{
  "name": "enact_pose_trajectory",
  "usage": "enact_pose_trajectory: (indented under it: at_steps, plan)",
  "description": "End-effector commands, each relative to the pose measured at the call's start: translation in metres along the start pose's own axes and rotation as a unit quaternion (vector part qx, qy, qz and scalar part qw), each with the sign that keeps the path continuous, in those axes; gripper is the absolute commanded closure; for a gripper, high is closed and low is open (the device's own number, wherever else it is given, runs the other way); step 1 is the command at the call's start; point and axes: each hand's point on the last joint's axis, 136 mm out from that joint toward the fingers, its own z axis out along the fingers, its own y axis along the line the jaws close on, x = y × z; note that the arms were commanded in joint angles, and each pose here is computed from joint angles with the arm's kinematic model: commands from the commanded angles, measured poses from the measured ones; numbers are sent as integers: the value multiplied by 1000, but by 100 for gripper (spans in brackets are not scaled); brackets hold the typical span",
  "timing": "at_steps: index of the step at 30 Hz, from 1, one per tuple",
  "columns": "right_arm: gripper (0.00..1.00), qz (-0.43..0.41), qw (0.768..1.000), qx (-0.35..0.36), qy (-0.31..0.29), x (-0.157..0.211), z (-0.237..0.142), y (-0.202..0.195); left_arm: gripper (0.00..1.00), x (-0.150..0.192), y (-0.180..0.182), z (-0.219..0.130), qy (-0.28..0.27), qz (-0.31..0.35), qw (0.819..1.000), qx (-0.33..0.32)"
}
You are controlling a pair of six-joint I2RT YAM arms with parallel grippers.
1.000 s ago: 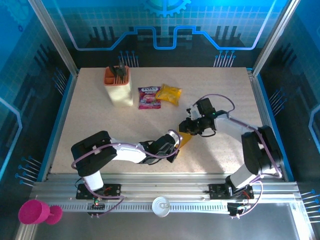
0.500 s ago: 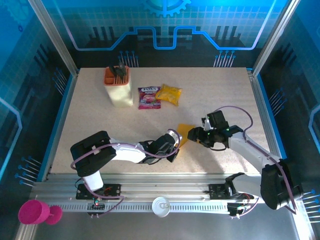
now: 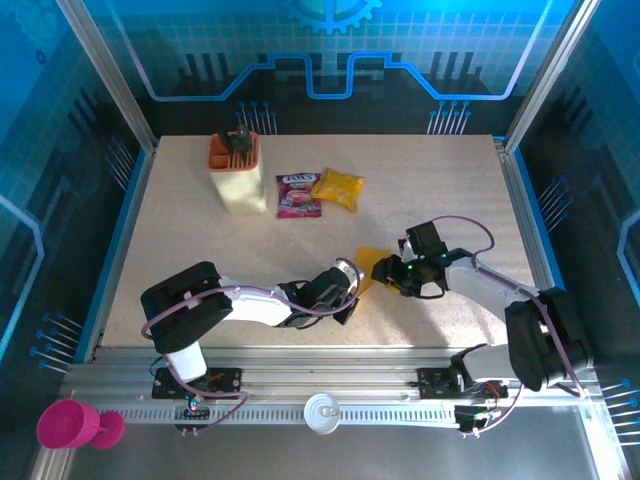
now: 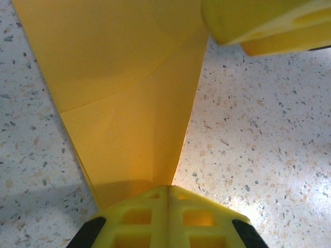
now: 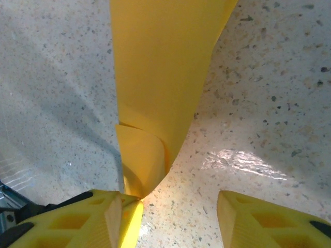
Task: Fold a paper plane with a square sheet of paper (pick it up from the middle)
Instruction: Fold the wing for the fifth time at the center of the table.
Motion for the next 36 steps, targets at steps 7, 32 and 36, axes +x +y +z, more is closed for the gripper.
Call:
enact_pose_trajectory:
  at_steps: [7, 32, 36]
  plan:
    - [75, -6, 1000, -10, 5, -5, 10, 10, 100, -13, -8, -5, -13, 1, 1000, 18]
    - [100, -5, 1000, -4, 2, -2, 7, 8, 62, -23, -5, -15, -20, 57, 998, -15]
    - [100, -4, 1000, -3, 1, -2, 7, 7, 54, -23, -6, -13, -20, 71, 997, -23]
